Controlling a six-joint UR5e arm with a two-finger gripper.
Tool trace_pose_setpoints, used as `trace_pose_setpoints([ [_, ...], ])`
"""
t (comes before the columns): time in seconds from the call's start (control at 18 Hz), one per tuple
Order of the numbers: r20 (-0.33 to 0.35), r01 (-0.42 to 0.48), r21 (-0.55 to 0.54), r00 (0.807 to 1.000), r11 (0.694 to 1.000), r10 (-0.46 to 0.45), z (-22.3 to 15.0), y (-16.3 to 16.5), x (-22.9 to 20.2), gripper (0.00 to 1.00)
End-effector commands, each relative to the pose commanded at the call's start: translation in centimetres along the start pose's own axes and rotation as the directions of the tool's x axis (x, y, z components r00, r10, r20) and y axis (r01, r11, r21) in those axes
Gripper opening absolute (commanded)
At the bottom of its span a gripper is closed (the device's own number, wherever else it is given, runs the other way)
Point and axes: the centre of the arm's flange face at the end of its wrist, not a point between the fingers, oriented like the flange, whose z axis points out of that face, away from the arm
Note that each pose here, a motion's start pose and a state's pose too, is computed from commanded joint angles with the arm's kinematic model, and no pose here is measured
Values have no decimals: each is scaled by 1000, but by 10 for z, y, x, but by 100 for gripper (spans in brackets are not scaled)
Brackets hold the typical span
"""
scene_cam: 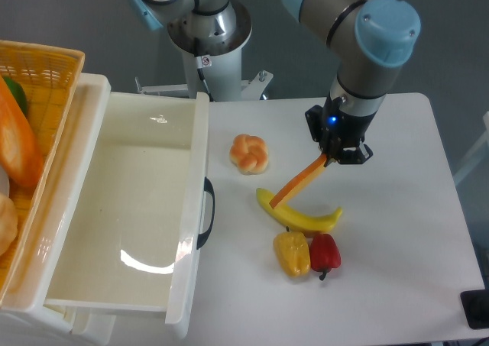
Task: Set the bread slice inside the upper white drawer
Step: 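Hold the bread slice in the gripper above the banana, then lift the held bread slice up off the table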
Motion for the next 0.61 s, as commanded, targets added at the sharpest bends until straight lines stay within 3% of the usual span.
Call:
trace_pose_setpoints([
  [0.39,35,74,64,997,995,-76,-33,-7,8,0],
  [0.61,35,158,125,986,980,-163,-48,-13,16,0],
])
